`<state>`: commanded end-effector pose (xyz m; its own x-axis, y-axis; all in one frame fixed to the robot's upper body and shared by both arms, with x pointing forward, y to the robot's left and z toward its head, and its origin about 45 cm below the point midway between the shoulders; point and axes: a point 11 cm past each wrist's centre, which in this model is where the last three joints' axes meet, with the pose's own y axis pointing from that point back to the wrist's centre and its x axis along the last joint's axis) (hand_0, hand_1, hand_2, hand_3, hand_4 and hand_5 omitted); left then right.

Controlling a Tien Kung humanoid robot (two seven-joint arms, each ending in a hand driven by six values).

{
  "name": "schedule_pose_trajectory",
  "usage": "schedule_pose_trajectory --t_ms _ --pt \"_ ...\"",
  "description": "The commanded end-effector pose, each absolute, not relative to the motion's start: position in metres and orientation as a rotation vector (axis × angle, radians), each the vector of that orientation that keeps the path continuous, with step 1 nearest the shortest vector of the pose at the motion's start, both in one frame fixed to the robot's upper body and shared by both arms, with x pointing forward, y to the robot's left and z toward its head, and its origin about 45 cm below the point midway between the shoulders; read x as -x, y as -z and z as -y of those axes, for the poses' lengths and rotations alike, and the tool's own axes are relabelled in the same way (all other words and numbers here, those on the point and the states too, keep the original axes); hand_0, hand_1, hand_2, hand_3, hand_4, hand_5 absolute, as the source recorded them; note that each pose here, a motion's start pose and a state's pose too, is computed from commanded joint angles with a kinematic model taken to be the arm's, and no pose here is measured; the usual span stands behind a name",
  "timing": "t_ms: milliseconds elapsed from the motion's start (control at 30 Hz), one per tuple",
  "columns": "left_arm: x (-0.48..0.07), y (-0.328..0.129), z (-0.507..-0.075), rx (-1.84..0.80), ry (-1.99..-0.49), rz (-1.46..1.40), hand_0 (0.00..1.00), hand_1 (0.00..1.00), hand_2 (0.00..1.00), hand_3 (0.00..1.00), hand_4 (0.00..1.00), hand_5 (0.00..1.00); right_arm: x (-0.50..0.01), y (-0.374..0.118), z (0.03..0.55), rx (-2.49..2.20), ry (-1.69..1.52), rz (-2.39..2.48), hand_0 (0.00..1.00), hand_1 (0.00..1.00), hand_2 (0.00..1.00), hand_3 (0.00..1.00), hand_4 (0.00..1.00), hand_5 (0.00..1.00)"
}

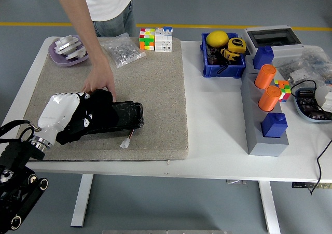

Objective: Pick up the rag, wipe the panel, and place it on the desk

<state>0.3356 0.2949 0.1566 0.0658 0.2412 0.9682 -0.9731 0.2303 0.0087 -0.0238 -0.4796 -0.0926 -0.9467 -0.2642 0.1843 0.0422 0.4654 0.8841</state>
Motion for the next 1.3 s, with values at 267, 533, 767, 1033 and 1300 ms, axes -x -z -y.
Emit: schedule_pose_trajectory --t_ms 267,533,767,1033,1300 --pt "-0.336 -0.158 -0.261 -0.828 -1.024 1.134 0.249 0.303 0.537 0.503 0.242 0.002 0.023 0.092 0.481 -0.191 1.468 2.426 0.762 0.637 0.677 0.608 0.998 0.499" --pt "-0.333 -0.155 -0.240 -0.798 -0.967 1.145 0.249 0.307 0.540 0.510 0.282 0.002 0.022 0.092 0.481 -0.193 1.470 2.427 0.762 0.635 0.677 0.608 0.998 0.500" --pt "-0.330 -0.157 -0.224 -0.766 -0.933 1.154 0.249 0.308 0.541 0.511 0.295 0.002 0.022 0.092 0.481 -0.192 1.473 2.430 0.759 0.634 0.677 0.608 0.998 0.500" --pt "-0.326 -0.155 -0.216 -0.750 -0.923 1.148 0.250 0.307 0.540 0.509 0.287 0.002 0.021 0.092 0.480 -0.195 1.473 2.430 0.761 0.634 0.677 0.607 0.998 0.500" --pt "-0.330 -0.153 -0.237 -0.793 -0.978 1.129 0.251 0.307 0.540 0.512 0.305 0.002 0.021 0.092 0.480 -0.196 1.473 2.428 0.760 0.633 0.677 0.608 0.998 0.501"
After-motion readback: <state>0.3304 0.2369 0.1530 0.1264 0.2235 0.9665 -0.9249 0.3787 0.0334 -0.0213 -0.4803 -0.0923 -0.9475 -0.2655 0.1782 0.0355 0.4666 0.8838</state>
